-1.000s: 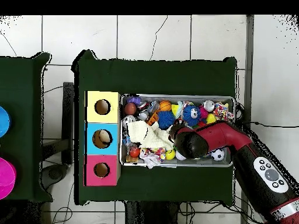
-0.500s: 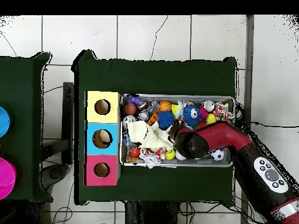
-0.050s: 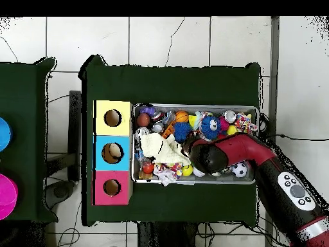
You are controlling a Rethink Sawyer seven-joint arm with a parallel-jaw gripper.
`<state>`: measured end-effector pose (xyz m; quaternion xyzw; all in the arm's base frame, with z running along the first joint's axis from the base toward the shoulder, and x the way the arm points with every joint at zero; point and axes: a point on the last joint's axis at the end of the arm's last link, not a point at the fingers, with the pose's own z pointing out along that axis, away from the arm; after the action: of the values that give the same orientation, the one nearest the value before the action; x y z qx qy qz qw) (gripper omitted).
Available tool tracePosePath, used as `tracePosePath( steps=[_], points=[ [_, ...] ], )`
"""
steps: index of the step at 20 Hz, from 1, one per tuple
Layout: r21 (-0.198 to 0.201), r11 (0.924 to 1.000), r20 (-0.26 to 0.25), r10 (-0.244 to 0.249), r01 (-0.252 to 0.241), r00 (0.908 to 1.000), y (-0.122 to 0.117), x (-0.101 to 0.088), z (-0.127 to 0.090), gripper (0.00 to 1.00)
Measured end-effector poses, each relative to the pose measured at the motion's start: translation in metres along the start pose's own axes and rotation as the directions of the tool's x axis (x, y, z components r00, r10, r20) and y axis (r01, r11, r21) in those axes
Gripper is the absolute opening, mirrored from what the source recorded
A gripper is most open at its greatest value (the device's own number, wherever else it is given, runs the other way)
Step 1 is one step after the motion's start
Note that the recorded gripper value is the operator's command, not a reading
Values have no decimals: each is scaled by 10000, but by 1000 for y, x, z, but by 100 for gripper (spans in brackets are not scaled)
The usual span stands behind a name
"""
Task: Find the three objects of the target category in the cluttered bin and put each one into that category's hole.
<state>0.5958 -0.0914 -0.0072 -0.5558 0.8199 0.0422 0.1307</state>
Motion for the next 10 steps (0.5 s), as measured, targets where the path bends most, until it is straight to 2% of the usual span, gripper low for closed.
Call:
tracePosePath(
  steps=[2,10],
  points=[
    [-4,10000,127,-25,25,9999,-2,-10,-1,100],
    [77,9997,346,-226,224,9991,-5,-25,-4,100]
  ],
)
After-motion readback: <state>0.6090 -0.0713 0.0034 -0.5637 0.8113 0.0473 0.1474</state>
